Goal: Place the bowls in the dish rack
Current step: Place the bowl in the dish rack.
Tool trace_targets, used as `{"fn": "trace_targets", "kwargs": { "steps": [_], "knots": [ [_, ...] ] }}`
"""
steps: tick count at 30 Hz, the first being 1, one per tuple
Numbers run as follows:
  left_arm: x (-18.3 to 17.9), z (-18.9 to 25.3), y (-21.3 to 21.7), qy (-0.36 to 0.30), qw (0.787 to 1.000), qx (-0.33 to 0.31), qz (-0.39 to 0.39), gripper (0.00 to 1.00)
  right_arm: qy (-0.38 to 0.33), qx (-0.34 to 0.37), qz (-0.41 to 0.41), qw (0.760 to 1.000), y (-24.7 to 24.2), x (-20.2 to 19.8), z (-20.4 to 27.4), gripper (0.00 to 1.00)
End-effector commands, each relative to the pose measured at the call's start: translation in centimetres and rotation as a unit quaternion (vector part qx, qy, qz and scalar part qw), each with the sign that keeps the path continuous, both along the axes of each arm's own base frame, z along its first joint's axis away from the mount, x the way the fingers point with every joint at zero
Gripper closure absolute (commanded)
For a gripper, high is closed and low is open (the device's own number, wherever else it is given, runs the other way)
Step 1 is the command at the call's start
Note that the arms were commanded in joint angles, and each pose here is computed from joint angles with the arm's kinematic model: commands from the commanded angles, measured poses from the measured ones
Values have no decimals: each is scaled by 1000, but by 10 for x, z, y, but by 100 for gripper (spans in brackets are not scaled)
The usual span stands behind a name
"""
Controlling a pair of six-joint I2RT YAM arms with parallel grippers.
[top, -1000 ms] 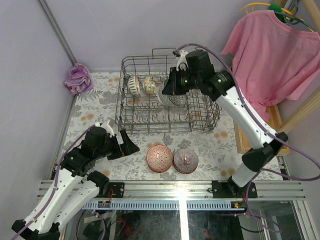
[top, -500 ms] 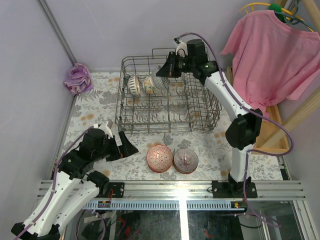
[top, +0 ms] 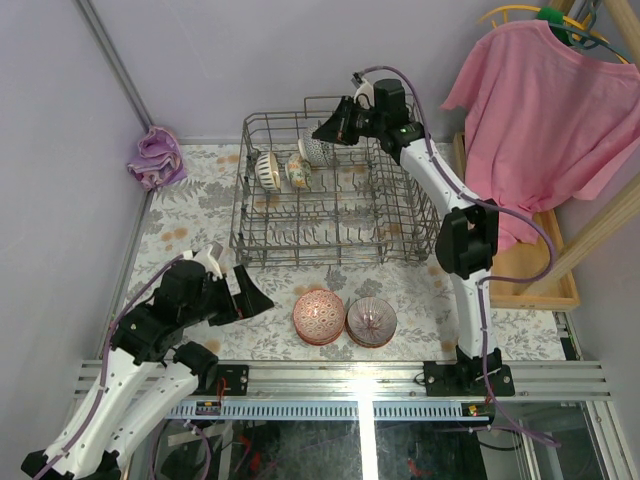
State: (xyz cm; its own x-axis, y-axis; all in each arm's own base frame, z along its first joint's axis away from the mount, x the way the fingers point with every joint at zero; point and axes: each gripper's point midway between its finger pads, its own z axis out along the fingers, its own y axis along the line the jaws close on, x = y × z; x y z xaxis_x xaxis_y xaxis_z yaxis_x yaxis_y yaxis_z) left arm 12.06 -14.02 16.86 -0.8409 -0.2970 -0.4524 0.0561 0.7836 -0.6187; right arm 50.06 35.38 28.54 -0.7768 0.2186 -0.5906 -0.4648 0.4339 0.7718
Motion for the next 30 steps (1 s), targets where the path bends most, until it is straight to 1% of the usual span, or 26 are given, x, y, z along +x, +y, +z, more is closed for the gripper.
{"fn": "trace_targets", "kwargs": {
  "steps": [1,16,30],
  "knots": [
    [-13,10,-5,-5,999,-15,-38,0,-73,60,12,995,1,8,61,100],
    [-15,-1,-2,3,999,-3,-39,0,-41,56,-4,998,-7,34,15,100],
    [-12,-7,-2,9,999,9,-39,0,-14,55,-7,998,-13,45,-22,100]
  ]
}}
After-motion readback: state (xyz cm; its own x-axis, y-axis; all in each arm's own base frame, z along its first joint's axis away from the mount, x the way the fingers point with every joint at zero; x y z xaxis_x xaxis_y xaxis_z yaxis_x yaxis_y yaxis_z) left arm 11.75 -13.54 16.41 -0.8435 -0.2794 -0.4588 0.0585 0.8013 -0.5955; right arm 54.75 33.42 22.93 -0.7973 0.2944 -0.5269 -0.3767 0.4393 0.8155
